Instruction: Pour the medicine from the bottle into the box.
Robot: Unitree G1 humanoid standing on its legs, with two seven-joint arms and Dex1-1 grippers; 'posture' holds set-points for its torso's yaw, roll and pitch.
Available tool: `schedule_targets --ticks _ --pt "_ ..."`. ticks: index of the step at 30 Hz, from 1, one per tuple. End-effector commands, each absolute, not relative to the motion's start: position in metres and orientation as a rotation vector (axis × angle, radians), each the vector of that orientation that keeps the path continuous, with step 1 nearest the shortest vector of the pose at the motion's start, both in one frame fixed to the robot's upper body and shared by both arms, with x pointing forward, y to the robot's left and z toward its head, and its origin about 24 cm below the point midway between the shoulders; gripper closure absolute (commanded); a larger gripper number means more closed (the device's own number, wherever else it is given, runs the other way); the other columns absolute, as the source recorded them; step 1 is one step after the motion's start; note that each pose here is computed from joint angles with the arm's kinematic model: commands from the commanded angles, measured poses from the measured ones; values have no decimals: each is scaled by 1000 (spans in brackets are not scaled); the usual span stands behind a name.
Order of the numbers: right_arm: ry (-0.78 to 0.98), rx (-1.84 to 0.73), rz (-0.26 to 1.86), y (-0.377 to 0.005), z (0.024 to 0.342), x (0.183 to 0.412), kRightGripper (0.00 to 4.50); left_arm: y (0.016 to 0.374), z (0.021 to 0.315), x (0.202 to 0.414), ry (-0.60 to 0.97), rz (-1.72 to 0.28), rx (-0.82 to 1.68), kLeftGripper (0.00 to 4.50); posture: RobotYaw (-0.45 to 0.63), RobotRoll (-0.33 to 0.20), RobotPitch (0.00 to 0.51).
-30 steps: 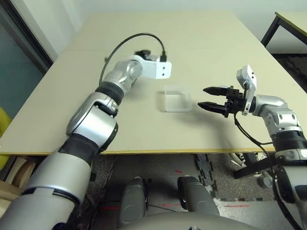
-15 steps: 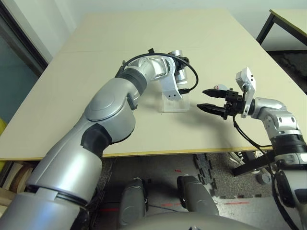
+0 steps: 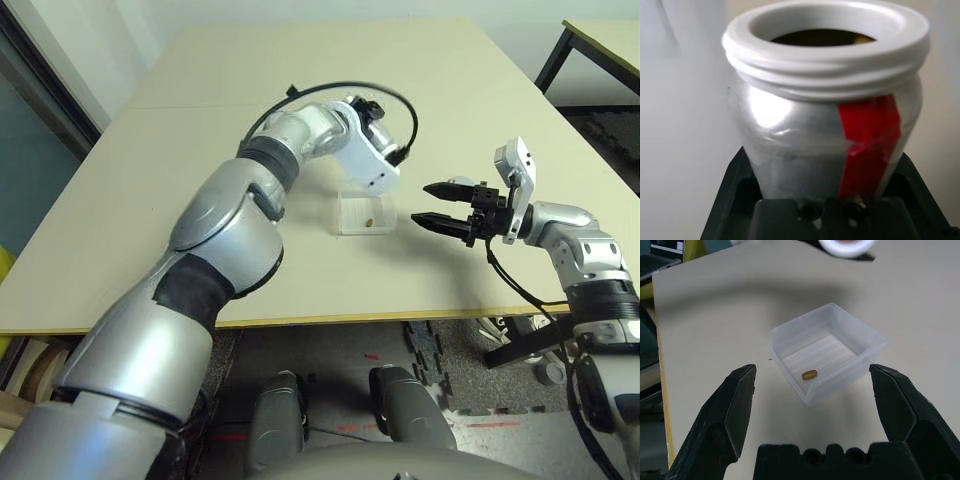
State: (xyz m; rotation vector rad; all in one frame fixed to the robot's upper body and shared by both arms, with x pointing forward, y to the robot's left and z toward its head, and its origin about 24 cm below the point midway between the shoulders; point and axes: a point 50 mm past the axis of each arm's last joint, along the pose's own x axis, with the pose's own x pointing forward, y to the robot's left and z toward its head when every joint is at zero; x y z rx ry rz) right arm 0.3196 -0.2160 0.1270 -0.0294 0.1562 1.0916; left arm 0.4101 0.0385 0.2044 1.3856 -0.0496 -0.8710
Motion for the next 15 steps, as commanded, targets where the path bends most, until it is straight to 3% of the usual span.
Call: schedule_targets --ticks 1,7,15 --pt "149 -44 1085 -219 129 321 0 54 209 413 64 -880 992 1703 -189 0 63" --pt "155 -79 1093 -219 127 323 0 73 207 417 119 -830 539 1703 -171 0 61" --pt "158 -105 1111 -218 125 325 0 107 192 419 127 -668 137 1703 -165 0 59"
